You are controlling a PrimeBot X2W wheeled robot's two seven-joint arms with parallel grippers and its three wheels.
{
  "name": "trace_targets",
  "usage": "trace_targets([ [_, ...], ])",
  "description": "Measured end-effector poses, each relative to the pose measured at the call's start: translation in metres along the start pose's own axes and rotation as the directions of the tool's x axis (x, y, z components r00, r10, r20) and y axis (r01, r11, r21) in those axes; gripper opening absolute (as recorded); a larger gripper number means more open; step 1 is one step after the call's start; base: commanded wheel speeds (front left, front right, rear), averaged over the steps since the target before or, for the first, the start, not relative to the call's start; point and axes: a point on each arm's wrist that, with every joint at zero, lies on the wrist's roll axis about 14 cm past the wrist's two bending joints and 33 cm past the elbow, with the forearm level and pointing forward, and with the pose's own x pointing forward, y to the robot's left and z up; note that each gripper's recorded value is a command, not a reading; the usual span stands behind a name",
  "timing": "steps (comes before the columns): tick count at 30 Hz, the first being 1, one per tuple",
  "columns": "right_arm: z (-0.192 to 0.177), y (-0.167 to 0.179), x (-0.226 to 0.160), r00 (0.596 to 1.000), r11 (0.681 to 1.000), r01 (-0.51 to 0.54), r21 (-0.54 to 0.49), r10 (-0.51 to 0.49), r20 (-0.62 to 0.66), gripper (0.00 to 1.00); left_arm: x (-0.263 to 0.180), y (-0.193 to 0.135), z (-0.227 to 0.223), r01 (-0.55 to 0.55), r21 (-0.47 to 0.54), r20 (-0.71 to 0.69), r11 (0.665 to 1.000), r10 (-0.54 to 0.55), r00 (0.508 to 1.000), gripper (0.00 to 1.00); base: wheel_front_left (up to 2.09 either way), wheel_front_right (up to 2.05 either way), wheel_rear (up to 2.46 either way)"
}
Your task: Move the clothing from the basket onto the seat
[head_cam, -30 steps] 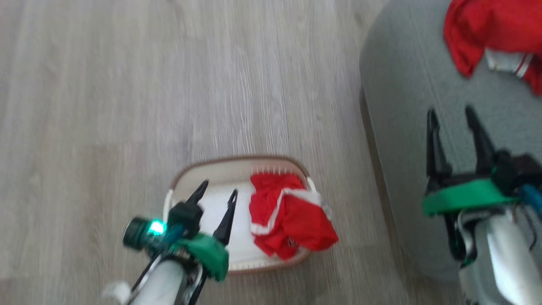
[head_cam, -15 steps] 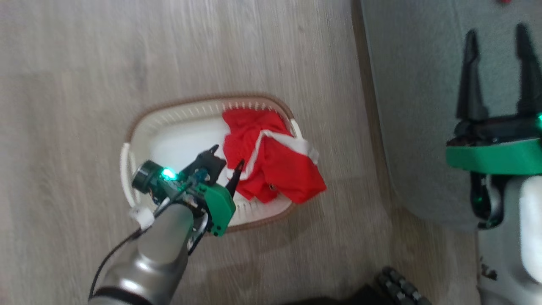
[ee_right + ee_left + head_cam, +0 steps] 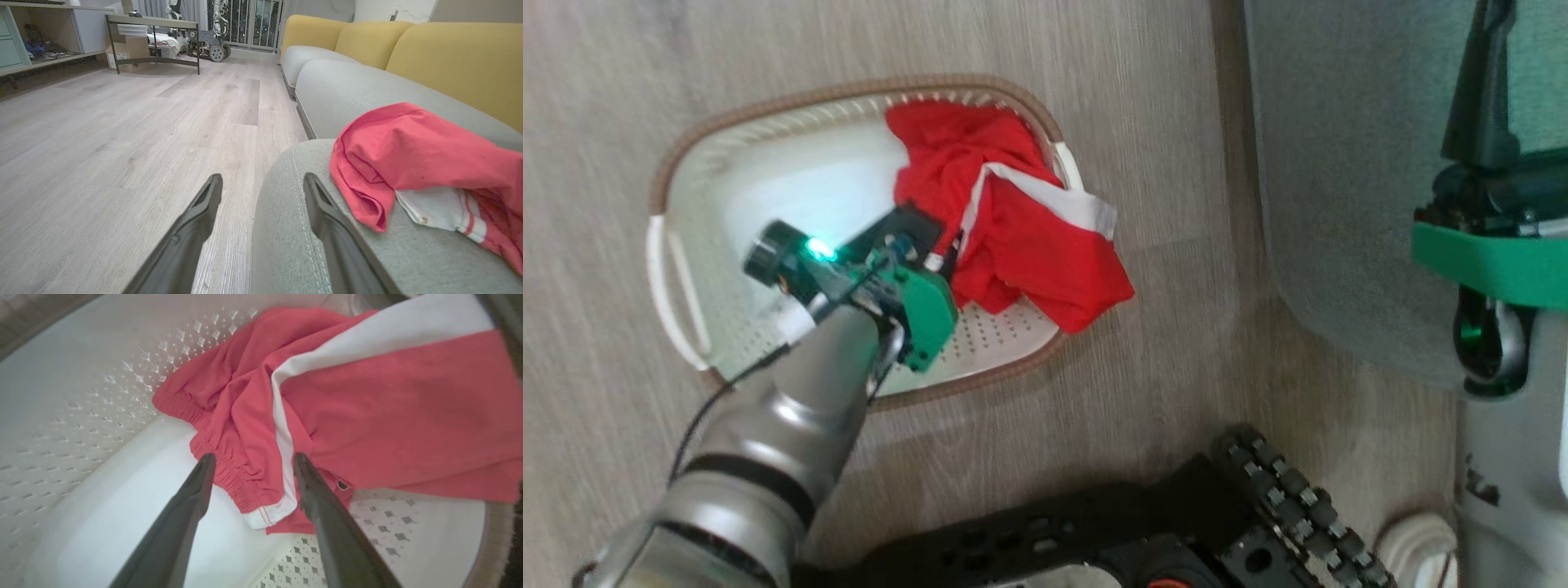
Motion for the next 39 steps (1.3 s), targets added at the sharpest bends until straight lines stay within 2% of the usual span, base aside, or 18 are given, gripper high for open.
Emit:
trace_targets([
  [5, -0.004, 0.003, 0.012, 1.000, 1.000, -0.017, -0.010, 0.017, 0.022, 1.00, 0.021, 0.007, -0.016, 0.005, 0.010, -0.054, 1.000, -0.004, 0.999, 1.00, 0.00, 0.00, 0.00],
  [9, -0.004, 0.004, 0.018, 0.999, 1.000, -0.023, -0.017, 0.024, 0.037, 1.00, 0.033, 0.008, -0.024, 0.012, -0.020, -0.076, 1.000, -0.013, 0.997, 1.00, 0.00, 0.00, 0.00],
  [20, -0.009, 0.000, 0.017, 0.999, 0.999, -0.018, -0.030, 0.018, 0.030, 1.00, 0.046, -0.002, -0.032, 0.070, -0.003, -0.108, 0.998, -0.070, 0.992, 1.00, 0.00, 0.00, 0.00],
  [21, -0.008, -0.001, 0.017, 0.999, 0.999, -0.016, -0.032, 0.017, 0.030, 1.00, 0.047, -0.003, -0.032, 0.074, 0.000, -0.110, 0.997, -0.073, 0.991, 0.97, 0.00, 0.00, 0.00],
  [22, -0.008, -0.001, 0.016, 0.999, 0.999, -0.015, -0.030, 0.016, 0.030, 1.00, 0.047, -0.004, -0.033, 0.083, 0.001, -0.116, 0.997, -0.082, 0.990, 0.54, 0.00, 0.00, 0.00],
  [23, -0.007, -0.002, 0.016, 0.999, 1.000, -0.012, -0.027, 0.013, 0.031, 1.00, 0.047, -0.005, -0.032, 0.085, 0.003, -0.116, 0.996, -0.084, 0.990, 0.30, 0.00, 0.00, 0.00],
  [24, -0.007, -0.003, 0.016, 0.999, 1.000, -0.010, -0.028, 0.011, 0.031, 1.00, 0.047, -0.006, -0.032, 0.087, 0.003, -0.115, 0.996, -0.086, 0.990, 0.00, 0.00, 0.00, 0.00],
  [35, -0.003, -0.010, 0.015, 0.999, 1.000, 0.012, -0.010, -0.011, 0.034, 1.00, 0.049, -0.001, -0.013, 0.078, 0.028, -0.056, 0.997, -0.076, 0.996, 0.00, 0.00, 0.00, 0.00],
  [39, 0.013, -0.009, 0.014, 0.998, 1.000, 0.007, 0.001, -0.007, 0.061, 1.00, 0.040, 0.007, 0.007, 0.058, 0.061, -0.009, 0.996, -0.058, 0.998, 0.00, 0.00, 0.00, 0.00],
])
